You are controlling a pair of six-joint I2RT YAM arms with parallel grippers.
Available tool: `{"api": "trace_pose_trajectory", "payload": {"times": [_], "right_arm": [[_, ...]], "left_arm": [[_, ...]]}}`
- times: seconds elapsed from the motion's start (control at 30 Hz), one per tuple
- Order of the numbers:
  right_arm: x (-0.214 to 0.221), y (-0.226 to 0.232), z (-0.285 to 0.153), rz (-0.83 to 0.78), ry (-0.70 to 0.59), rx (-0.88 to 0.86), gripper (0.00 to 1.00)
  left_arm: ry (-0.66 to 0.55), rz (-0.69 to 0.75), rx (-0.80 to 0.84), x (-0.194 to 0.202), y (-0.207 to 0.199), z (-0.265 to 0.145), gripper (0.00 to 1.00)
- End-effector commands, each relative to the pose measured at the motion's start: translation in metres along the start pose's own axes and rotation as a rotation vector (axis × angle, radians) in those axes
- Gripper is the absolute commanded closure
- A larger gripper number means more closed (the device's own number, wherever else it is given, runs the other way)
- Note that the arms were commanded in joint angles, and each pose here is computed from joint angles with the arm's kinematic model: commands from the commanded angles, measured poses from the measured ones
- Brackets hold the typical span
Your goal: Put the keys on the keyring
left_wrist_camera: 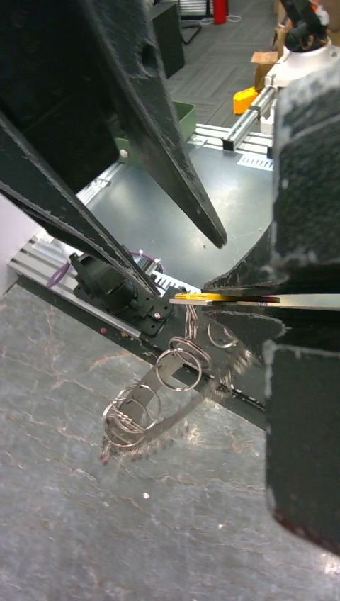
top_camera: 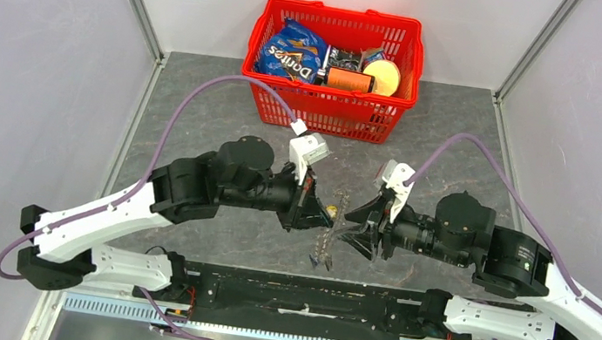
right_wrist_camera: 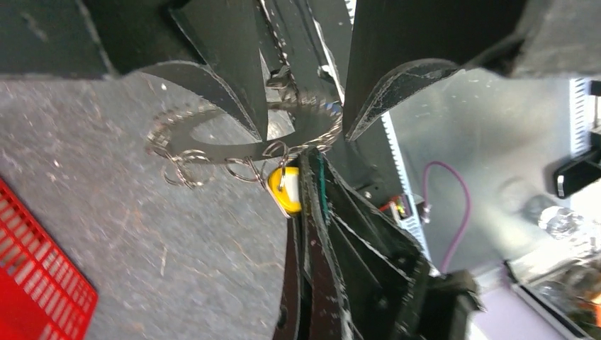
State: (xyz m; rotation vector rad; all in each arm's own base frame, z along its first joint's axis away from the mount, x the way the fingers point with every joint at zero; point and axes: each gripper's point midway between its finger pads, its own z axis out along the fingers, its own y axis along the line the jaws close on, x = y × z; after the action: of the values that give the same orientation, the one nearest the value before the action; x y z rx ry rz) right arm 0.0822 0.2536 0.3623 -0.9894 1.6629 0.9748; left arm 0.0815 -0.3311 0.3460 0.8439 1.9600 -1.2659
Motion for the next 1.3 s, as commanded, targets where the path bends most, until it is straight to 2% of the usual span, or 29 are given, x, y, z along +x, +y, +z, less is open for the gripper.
{"api": "trace_pose_trajectory", "payload": {"times": [0.0,0.23,0.4,0.53,0.73,1.07,1.27], "right_arm": [[0.024,-0.024,-0.004,-0.018,0.057,0.124,0.5],[0.054,-0.022,-0.011,-0.08,0.138,0.074,0.52],[0.06,-0.019,-0.013,-0.123,0.14,0.037,0.53],[0.068,-0.01,-0.004,-0.129,0.192,-0.019,0.53],[0.066,0.002,0.012,-0.143,0.168,-0.092,0.51],[0.059,0.033,0.012,-0.1,0.126,-0.257,0.51],[0.056,0.018,0.023,-0.075,0.105,-0.165,0.52]], "left_arm": [[0.085,-0.134,-0.1,0.003,0.006,-0.001,0.98],[0.29,-0.243,-0.102,0.034,0.006,0.004,0.98],[0.367,-0.328,-0.029,0.042,-0.01,0.002,0.98],[0.409,-0.387,0.01,0.045,-0.02,0.003,0.98],[0.413,-0.437,-0.001,0.046,-0.022,-0.002,0.98],[0.364,-0.468,-0.041,0.042,-0.018,-0.007,0.98],[0.365,-0.474,-0.005,0.04,-0.022,-0.001,0.98]]}}
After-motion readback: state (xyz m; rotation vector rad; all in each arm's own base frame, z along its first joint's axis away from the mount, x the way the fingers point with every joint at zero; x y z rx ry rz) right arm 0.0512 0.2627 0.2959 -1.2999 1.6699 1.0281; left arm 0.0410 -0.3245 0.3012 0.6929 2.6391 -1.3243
